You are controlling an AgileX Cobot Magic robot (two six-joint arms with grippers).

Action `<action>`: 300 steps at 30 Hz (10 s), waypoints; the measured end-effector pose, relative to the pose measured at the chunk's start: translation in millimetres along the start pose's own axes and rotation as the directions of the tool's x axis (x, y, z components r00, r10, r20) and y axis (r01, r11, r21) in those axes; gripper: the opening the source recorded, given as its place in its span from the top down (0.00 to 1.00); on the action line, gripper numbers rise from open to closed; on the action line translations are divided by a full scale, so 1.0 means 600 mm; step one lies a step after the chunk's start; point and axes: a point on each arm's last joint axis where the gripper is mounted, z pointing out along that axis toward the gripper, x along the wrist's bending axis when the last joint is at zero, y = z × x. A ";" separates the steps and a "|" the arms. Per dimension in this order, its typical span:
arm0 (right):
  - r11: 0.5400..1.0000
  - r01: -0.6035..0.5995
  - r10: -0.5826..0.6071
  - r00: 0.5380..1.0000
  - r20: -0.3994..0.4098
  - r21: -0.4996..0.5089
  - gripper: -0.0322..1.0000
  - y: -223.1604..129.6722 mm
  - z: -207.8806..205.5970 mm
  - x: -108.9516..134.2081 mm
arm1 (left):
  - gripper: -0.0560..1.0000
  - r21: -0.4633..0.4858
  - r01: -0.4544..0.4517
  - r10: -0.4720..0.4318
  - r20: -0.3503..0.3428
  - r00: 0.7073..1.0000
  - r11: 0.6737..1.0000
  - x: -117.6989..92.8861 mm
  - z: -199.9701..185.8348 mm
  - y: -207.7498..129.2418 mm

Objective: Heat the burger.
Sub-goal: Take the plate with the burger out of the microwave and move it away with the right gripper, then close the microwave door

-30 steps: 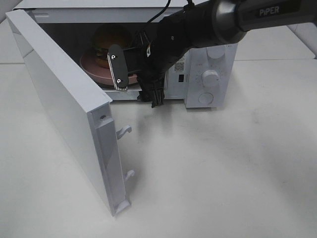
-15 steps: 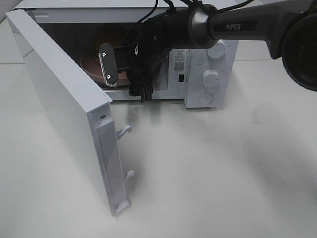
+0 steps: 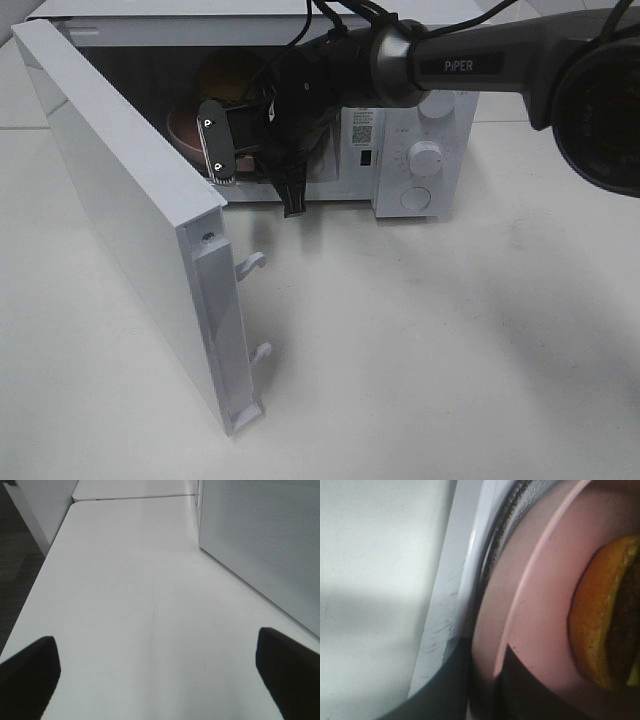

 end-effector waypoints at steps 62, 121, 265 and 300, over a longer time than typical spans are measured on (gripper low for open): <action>0.954 0.290 -0.293 0.956 -0.033 -0.077 0.85 -0.021 -0.191 0.108 | 0.01 0.000 0.000 0.000 0.000 1.000 1.000 0.000 0.000 0.000; 0.993 0.107 -0.108 0.994 -0.008 -0.039 0.85 -0.124 -0.451 0.364 | 0.01 0.000 0.000 0.000 0.000 1.000 1.000 0.000 0.000 0.000; 0.149 -0.954 0.962 0.201 0.186 0.260 0.23 -0.161 -0.579 0.350 | 0.01 0.000 0.000 0.000 0.000 1.000 1.000 0.000 0.000 0.000; -0.014 -0.990 0.972 -0.047 0.228 -0.141 0.23 -0.203 -0.709 0.468 | 0.01 0.000 0.000 0.000 0.000 1.000 1.000 0.000 0.000 0.000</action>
